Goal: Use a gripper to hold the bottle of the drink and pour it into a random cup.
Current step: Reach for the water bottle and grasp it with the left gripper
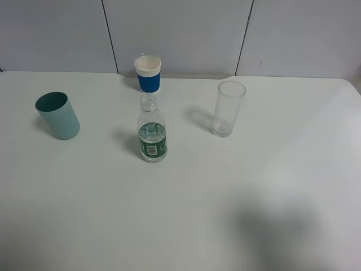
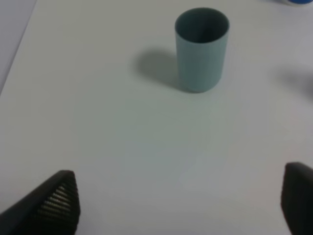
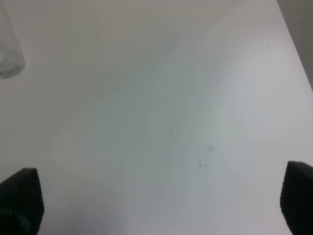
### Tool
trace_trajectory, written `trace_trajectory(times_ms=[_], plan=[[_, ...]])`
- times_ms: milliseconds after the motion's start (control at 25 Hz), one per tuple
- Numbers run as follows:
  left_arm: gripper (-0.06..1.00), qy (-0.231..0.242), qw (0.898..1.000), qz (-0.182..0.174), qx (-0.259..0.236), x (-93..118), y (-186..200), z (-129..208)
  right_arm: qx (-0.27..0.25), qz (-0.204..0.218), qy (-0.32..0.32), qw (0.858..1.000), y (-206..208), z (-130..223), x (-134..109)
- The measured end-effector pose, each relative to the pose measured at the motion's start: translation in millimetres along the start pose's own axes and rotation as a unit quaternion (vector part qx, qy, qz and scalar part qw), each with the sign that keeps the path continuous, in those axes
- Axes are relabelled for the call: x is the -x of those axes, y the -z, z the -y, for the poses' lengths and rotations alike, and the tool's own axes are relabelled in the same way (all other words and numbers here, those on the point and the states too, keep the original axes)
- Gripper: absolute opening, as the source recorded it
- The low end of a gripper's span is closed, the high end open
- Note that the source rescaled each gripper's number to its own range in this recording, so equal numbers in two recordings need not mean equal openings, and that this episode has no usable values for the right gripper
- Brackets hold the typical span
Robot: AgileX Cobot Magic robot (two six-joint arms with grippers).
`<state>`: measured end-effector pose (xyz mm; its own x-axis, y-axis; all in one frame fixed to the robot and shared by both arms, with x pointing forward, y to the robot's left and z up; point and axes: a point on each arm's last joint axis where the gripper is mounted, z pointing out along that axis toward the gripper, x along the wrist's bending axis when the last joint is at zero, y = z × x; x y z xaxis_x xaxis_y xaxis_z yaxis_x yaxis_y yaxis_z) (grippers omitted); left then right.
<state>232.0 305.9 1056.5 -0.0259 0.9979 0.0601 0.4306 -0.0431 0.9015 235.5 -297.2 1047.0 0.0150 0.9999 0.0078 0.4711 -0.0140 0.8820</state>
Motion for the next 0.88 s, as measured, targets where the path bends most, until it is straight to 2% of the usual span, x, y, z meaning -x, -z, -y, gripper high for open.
trace_trajectory(times_ms=[880], plan=[[0.6, 0.0, 1.0, 0.0, 0.0, 0.0, 0.0, 0.0, 0.0, 0.0, 0.0, 1.0, 0.0, 0.0, 0.0]])
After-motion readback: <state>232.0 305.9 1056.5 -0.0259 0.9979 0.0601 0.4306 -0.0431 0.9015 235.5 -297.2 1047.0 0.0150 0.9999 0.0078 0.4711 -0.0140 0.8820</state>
